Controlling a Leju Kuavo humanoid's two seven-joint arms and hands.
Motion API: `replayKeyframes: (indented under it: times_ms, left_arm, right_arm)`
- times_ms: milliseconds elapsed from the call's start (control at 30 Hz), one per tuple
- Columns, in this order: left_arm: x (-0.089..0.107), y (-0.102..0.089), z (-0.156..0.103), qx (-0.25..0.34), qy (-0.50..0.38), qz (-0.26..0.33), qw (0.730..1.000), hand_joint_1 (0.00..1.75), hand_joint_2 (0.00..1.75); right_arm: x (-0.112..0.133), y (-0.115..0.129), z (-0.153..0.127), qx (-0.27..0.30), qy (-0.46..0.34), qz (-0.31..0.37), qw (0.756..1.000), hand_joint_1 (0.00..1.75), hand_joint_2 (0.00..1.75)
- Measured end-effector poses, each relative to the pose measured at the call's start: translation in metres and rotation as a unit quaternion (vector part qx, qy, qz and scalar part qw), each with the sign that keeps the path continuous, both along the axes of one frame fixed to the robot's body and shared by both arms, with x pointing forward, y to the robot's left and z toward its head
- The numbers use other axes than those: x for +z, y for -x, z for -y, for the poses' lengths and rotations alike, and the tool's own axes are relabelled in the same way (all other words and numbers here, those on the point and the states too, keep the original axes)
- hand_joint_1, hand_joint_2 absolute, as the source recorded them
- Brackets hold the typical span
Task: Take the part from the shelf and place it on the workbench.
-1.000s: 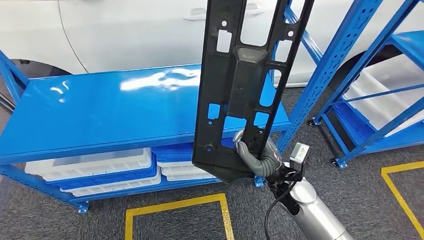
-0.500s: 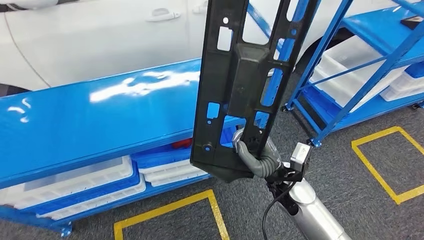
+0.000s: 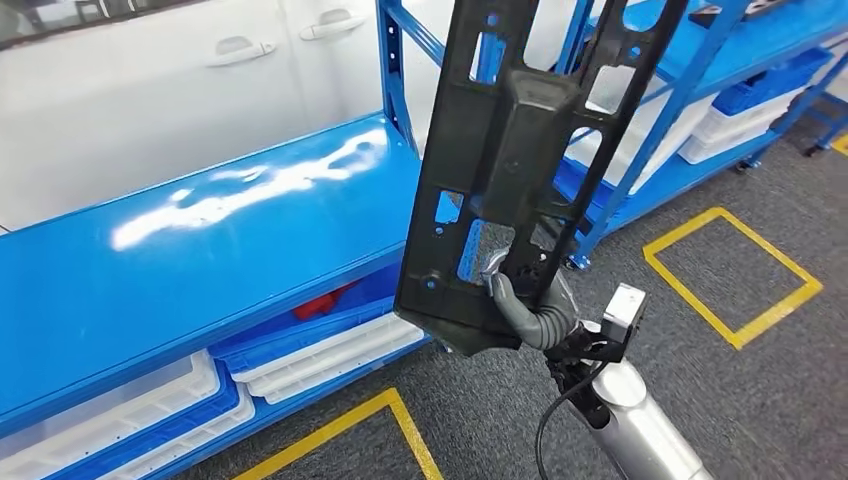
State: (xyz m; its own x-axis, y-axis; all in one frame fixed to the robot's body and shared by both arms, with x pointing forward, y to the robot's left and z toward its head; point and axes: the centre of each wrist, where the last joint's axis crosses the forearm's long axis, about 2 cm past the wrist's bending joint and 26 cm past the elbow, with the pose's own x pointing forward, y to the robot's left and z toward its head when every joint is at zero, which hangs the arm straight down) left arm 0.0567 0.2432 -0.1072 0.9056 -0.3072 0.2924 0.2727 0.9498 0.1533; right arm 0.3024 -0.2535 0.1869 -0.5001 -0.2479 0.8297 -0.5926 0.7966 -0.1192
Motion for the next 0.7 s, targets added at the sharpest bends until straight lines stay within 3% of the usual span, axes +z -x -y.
replayKeyframes:
  times_ms: [700]
  left_arm:
    - [0.0007, -0.0041, 0.0012, -0.001, 0.003, 0.005, 1.0, 0.0, 1.75]
  right_arm:
    - [0.0079, 0.0065, 0.0055, -0.017, 0.0, 0.018, 1.0, 1.75, 1.75]
